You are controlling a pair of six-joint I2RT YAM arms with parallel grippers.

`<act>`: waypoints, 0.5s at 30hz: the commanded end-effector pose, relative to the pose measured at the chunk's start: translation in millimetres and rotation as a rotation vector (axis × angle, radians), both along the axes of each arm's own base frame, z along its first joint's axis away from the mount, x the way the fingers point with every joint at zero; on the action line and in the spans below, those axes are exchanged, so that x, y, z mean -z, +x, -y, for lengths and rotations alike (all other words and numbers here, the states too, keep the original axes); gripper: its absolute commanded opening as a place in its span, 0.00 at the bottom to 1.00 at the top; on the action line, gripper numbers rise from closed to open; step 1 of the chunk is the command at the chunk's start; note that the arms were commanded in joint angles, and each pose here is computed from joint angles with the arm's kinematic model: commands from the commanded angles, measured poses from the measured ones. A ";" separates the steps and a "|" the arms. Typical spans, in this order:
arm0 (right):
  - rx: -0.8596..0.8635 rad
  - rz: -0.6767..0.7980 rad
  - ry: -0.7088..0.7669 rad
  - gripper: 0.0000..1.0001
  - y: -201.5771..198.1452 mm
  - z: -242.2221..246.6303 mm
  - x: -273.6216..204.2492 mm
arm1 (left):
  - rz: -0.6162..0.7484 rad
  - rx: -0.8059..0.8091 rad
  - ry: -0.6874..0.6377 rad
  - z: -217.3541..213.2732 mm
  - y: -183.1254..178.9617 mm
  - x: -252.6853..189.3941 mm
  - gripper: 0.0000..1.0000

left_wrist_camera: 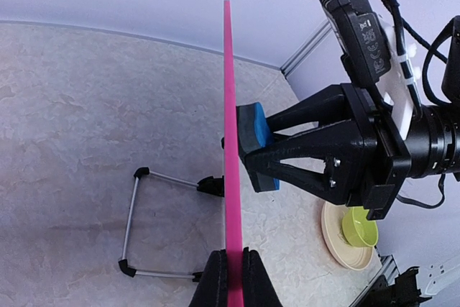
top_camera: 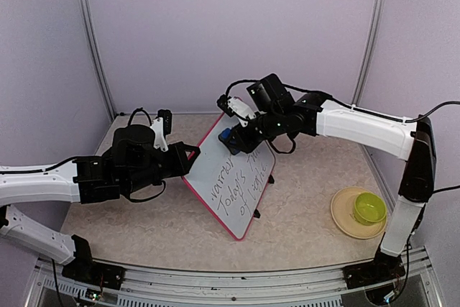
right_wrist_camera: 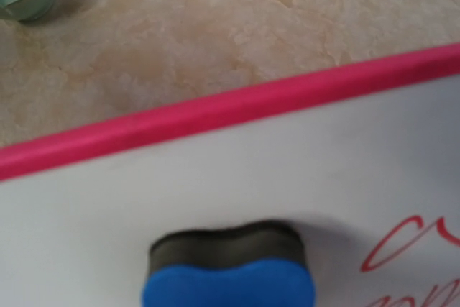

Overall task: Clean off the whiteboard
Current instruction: Erase the whiteboard at the center of the board.

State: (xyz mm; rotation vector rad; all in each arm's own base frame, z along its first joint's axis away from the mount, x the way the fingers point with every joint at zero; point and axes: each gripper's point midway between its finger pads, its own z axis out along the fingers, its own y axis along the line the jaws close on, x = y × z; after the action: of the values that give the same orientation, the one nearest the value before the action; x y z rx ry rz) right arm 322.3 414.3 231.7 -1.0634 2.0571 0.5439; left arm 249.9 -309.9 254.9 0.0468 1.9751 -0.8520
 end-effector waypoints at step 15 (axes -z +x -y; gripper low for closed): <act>0.017 -0.060 -0.055 0.00 -22.4 22.8 65.2 | -0.010 0.122 -0.010 13.2 -22.1 1.7 0.00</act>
State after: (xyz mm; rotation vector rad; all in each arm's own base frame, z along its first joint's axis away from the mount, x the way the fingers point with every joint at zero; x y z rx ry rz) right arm 307.8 394.5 188.2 -1.0588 2.0995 0.5267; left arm 249.0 -308.1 252.6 0.0468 1.9774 -0.8492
